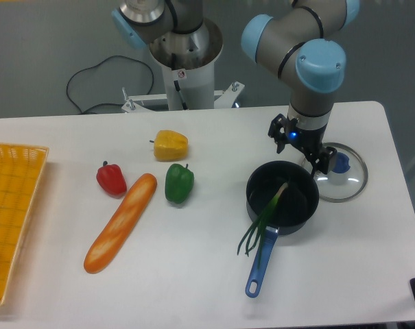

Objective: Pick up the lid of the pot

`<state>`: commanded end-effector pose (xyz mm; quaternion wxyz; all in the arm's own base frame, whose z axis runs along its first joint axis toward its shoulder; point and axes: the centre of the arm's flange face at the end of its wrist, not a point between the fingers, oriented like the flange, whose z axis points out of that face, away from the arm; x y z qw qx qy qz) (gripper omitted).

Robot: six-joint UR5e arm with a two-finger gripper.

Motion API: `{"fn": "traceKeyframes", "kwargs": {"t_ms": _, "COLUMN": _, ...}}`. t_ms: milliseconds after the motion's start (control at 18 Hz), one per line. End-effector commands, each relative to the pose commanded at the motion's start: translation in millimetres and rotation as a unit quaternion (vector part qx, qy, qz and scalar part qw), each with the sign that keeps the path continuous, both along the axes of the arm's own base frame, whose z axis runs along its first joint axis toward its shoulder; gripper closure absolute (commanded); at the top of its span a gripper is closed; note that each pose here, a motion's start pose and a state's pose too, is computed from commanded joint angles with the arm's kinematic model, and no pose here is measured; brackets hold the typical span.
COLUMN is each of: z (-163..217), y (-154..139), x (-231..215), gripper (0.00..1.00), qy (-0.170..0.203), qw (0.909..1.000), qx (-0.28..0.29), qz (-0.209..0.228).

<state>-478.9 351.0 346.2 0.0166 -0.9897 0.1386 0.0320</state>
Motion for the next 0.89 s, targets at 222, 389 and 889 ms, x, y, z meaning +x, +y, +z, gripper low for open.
{"fn": "traceKeyframes", "kwargs": {"t_ms": 222, "z": -0.7, "y": 0.9, "x": 1.0, "gripper": 0.00, "qy": -0.001, "qw": 1.0000, "qx": 0.001, "qz": -0.001}}
{"fn": "traceKeyframes", "kwargs": {"t_ms": 389, "z": -1.3, "y": 1.4, "x": 2.7, "gripper": 0.00, "qy": -0.001, "qw": 1.0000, "qx": -0.002, "qz": -0.001}}
{"fn": "traceKeyframes", "kwargs": {"t_ms": 889, "z": -7.3, "y": -7.5, "x": 5.5, "gripper": 0.00, "qy": -0.009, "qw": 0.9999, "qx": -0.001, "qz": 0.010}}
